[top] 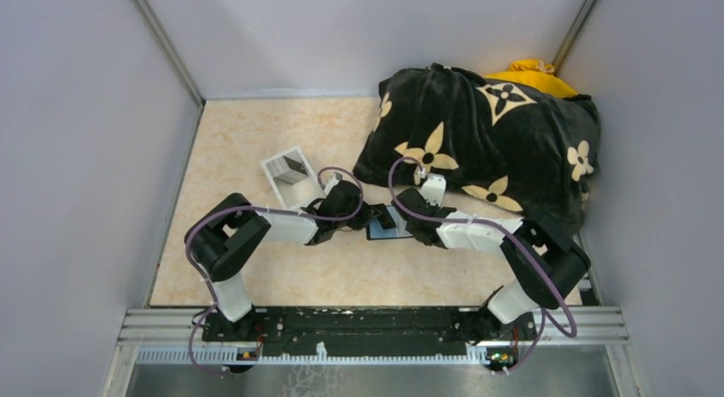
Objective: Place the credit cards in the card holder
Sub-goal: Insert the credit card into the card holder.
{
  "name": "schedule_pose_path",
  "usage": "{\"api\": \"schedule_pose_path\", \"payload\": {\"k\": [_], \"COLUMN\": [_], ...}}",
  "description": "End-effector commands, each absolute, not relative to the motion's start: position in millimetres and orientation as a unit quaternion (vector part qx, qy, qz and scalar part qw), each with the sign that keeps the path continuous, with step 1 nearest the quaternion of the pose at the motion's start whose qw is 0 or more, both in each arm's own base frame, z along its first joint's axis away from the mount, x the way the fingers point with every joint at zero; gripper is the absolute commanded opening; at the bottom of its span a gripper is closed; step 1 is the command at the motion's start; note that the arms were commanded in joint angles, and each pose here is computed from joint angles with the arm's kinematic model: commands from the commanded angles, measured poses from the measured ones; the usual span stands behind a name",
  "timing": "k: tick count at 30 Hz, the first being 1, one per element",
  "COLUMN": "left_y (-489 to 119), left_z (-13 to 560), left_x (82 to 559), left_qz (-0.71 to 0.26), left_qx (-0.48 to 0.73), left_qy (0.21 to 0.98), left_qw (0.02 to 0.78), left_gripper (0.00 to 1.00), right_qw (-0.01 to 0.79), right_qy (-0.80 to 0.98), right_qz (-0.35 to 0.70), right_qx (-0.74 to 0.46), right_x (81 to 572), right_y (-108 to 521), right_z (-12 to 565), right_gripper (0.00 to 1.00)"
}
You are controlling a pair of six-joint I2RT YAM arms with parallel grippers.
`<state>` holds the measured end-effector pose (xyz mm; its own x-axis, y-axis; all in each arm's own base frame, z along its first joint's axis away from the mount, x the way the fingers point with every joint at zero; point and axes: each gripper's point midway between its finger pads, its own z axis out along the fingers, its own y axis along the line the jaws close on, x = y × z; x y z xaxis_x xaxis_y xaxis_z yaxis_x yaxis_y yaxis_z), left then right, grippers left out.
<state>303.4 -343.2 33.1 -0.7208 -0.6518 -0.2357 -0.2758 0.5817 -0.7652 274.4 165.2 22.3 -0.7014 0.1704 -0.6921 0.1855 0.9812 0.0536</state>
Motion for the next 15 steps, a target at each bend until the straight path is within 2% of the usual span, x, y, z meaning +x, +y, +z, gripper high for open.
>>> {"api": "schedule_pose_path", "payload": {"k": [1, 7, 15], "left_y": [-303.6, -323.1, -343.4], "left_z": [-5.2, 9.0, 20.1], "left_x": [284.8, 287.0, 285.7], "left_qz": [-0.262, -0.313, -0.403], "left_qx": [-0.223, -0.142, -0.110], "left_qy": [0.901, 0.895, 0.861], "left_qw": [0.266, 0.285, 0.290], "left_gripper": [0.00, 0.00, 0.00], "right_qw": [0.322, 0.321, 0.311], "right_qy": [0.941, 0.943, 0.947], "right_qz": [-0.005, -0.002, 0.003], "right_qx": [0.098, 0.091, 0.076], "right_x": [258.8, 264.3, 264.9], "right_y": [157.7, 154.6, 158.1], "right_z": [-9.9, -9.9, -15.0], "right_gripper": [0.16, 0.12, 0.11]}}
